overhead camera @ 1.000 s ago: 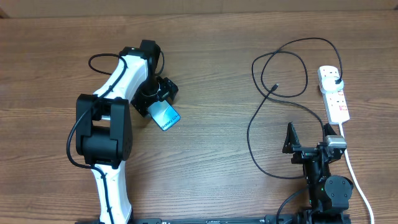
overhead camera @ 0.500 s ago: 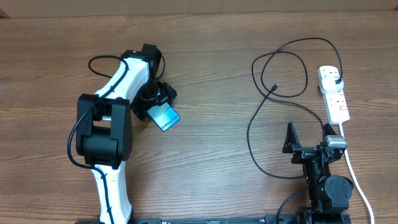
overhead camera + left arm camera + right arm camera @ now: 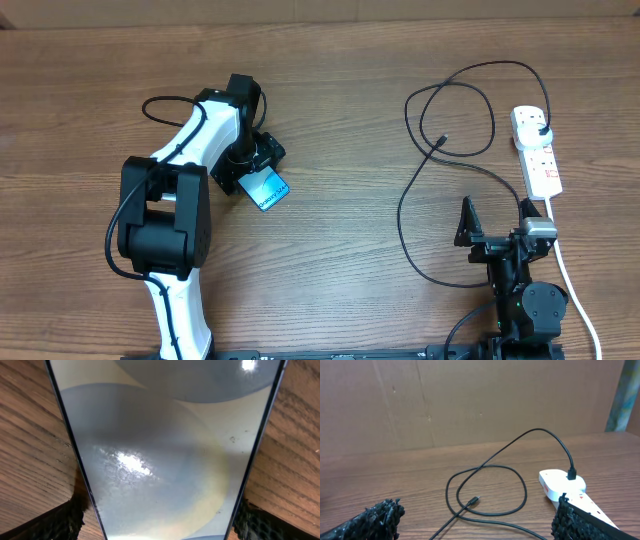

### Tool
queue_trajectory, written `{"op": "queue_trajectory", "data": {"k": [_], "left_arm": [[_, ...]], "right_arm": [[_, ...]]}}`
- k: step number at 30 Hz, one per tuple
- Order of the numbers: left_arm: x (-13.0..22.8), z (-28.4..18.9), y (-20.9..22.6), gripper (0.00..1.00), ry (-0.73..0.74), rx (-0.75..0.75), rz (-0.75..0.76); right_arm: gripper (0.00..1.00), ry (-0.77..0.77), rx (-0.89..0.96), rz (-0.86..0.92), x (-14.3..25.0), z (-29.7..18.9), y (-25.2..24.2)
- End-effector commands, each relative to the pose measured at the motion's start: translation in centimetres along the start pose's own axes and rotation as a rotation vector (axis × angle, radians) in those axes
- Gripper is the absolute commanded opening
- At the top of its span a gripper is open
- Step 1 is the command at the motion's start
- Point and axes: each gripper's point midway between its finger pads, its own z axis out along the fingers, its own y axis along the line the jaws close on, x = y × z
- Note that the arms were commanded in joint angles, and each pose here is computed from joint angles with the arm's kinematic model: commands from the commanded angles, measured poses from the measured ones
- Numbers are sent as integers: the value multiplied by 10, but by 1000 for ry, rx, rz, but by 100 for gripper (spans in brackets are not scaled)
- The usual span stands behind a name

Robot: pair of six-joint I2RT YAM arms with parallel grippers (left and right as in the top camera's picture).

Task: Plug charger to phone and switch on socket
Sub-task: 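Close the left gripper on the phone's long edges and lift it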

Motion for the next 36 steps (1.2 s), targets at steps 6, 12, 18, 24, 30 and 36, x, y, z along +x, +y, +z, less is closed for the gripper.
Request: {"op": "queue_trajectory", "data": {"k": [6, 12, 18, 24, 30, 36], "left_arm": [[8, 34, 20, 100, 45, -83, -4], [8, 35, 20, 86, 44, -80, 34], [11, 35, 17, 78, 48, -77, 173], [12, 35, 10, 76, 40, -62, 305], [12, 36, 6, 76, 32, -52, 429], [13, 36, 4, 76, 41, -40, 449]], "right_arm": [[100, -2, 5, -5, 2, 0, -1], [100, -2, 5, -5, 2, 0, -1], [100, -2, 5, -5, 2, 0, -1], [100, -2, 5, -5, 2, 0, -1], [100, -2, 5, -5, 2, 0, -1], [100, -2, 5, -5, 2, 0, -1]]}}
